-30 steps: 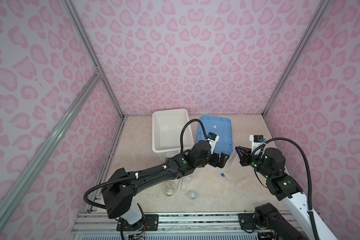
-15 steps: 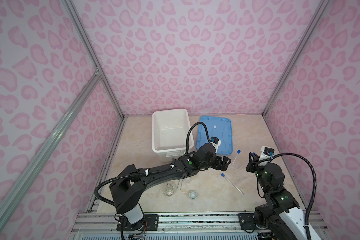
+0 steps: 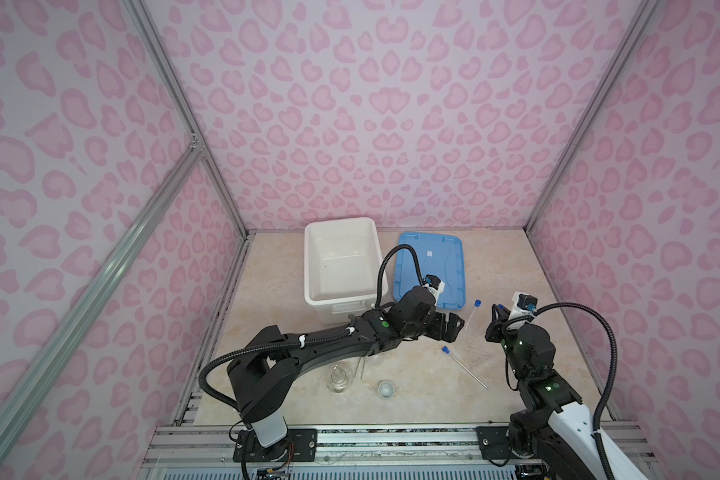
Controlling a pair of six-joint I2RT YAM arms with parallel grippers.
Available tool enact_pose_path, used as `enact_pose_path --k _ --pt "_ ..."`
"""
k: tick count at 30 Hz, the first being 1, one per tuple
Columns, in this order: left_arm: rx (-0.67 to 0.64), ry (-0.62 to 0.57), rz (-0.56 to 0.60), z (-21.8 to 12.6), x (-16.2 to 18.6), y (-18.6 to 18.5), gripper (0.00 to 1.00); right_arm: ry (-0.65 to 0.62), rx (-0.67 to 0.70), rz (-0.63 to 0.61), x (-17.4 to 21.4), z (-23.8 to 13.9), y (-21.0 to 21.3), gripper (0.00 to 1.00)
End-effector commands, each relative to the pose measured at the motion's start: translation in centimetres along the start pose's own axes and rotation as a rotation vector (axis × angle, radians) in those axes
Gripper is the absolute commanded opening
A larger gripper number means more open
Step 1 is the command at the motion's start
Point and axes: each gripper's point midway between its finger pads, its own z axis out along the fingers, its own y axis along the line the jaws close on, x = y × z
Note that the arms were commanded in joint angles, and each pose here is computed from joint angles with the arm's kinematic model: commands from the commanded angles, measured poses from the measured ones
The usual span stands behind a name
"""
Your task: Organize the chemistry lab equipment
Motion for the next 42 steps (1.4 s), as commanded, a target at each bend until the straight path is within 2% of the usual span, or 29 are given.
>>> enact_pose_path --k 1,17,22,25,28,30,33,35,39,40,42 --pt "0.003 0.005 -0.004 0.3 0.0 -0.1 0.98 -0.032 -0.002 -0.016 -0.4 0.2 0.2 0.14" --pt "-0.072 0.049 -0.028 1.3 0.9 1.6 0.98 -0.013 0.041 -0.153 1.5 0.6 1.6 0.17" --pt "-0.102 0.074 -0.024 1.5 1.3 2.1 0.98 -0.008 0.047 -0.150 1.7 0.5 1.4 0.41" --pt "-0.150 0.110 -0.003 1.5 1.8 2.9 0.99 -0.020 0.062 -0.135 1.3 0.1 1.0 0.48" --pt "-0.237 0.172 -0.024 1.1 2.5 4.0 0.89 -0.049 0.068 -0.112 0.0 -0.7 0.8 0.55" --pt "-0.241 0.222 -0.057 0.7 3.2 3.7 0.86 -0.080 0.065 -0.094 -1.3 -1.4 0.8 0.60" --pt "-0.193 0.244 -0.147 0.0 3.3 2.2 0.80 -0.128 0.078 -0.053 -3.4 -2.5 0.5 0.70" --pt "-0.182 0.199 -0.185 -0.8 1.6 1.3 0.80 -0.156 0.086 -0.025 -4.7 -3.1 0.3 0.79" --pt "-0.151 0.129 -0.387 -1.3 -0.1 -0.5 0.80 -0.173 0.097 0.018 -6.3 -4.0 0.1 0.93" --pt "-0.186 0.126 -0.447 -1.2 0.4 -0.3 0.81 -0.173 0.101 0.021 -6.5 -4.2 0.0 0.96" --pt "-0.265 0.140 -0.548 -0.8 2.2 0.4 0.76 -0.168 0.108 0.019 -6.8 -4.5 -0.1 0.98"
